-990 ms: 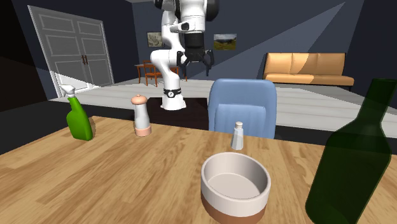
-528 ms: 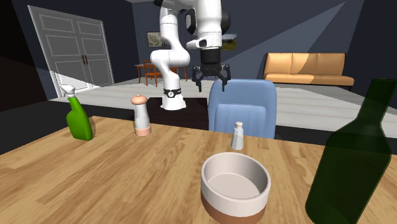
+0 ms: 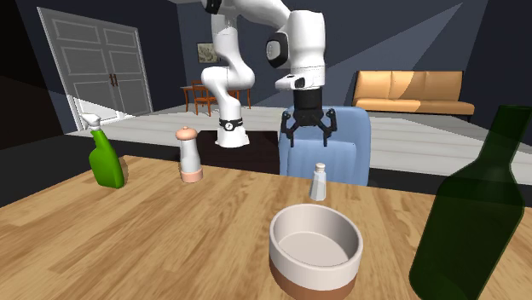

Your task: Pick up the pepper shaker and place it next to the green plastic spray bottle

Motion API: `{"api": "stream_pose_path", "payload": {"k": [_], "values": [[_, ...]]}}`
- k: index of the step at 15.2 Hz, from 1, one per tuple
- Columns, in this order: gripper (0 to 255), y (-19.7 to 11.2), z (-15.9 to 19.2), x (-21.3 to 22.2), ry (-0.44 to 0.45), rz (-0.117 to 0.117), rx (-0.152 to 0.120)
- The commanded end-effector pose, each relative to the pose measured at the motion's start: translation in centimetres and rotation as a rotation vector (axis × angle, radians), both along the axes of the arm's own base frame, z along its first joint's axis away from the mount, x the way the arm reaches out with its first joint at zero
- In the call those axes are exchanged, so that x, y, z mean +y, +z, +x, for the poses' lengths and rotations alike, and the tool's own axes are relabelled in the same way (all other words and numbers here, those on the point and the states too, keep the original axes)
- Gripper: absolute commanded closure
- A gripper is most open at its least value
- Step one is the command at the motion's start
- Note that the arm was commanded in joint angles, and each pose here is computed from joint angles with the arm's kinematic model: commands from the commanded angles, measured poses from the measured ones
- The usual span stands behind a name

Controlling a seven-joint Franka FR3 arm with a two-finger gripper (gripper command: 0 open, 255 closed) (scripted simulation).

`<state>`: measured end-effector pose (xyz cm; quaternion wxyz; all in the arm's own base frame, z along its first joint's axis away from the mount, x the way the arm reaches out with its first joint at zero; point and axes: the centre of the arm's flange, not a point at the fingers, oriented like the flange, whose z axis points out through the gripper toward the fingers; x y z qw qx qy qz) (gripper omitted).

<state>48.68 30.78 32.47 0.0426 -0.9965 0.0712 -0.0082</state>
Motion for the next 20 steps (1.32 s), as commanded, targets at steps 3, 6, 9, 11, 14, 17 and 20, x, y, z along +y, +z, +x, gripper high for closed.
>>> {"api": "stream_pose_path", "payload": {"k": [3, 6, 9, 11, 14, 17, 20], "values": [[0, -2.5, 1.7, 2.8, -0.01, 0.006, -0.008], [0, -4.1, 1.7, 3.0, -0.01, 0.006, -0.008], [0, -5.7, 1.8, 3.1, -0.01, 0.006, -0.008], [0, -6.5, 1.8, 3.2, -0.01, 0.006, -0.008], [0, -6.5, 1.8, 3.2, -0.01, 0.006, -0.008], [0, -6.5, 1.8, 3.2, -0.01, 0.006, -0.008], [255, -6.5, 1.8, 3.2, -0.01, 0.006, -0.008]]}}
